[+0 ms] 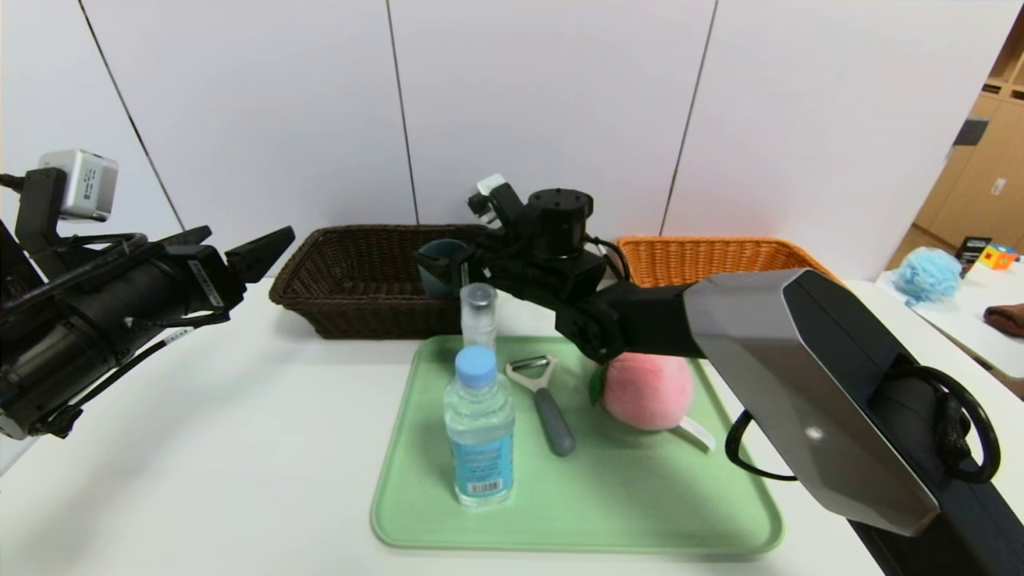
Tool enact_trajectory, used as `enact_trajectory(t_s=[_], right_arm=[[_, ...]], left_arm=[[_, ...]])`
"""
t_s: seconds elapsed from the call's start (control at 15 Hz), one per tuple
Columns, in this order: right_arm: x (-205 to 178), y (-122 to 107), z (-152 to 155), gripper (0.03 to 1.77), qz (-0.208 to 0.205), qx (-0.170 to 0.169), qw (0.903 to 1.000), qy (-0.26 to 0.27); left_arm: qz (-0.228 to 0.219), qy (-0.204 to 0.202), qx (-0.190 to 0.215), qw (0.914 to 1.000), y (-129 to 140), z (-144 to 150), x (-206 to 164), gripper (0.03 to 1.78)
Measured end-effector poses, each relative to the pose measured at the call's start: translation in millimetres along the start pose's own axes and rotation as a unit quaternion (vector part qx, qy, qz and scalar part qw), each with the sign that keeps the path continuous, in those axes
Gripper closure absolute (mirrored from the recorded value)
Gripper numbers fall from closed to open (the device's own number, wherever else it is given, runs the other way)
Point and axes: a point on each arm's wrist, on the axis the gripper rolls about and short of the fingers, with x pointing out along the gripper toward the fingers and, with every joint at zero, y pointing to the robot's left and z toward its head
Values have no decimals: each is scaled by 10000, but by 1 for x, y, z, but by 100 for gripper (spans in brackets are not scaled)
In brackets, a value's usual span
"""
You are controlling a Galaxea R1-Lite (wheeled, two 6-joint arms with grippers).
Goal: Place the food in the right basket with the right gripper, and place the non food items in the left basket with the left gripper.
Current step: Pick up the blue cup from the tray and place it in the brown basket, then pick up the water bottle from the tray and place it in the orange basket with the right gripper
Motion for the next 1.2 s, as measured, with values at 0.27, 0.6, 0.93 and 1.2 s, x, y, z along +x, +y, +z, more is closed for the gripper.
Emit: enact_trajectory(t_s=[0.27,0.6,0.93,1.2], right_arm=[[-1,-3,1,29,-25,-16,10000,-18],[-18,-28,32,20,-318,-137,9990,-272],[-66,-68,80,15,-960,-278,9946,-293],[-113,-65,93,12,-1208,-157,9925,114]], left_arm=[[6,1,6,10000,0,0,0,12],[9,9,5,10000,0,0,0,12],[10,16,-70,10000,0,-1,1,12],[17,19,-75,10000,0,-1,2,12]])
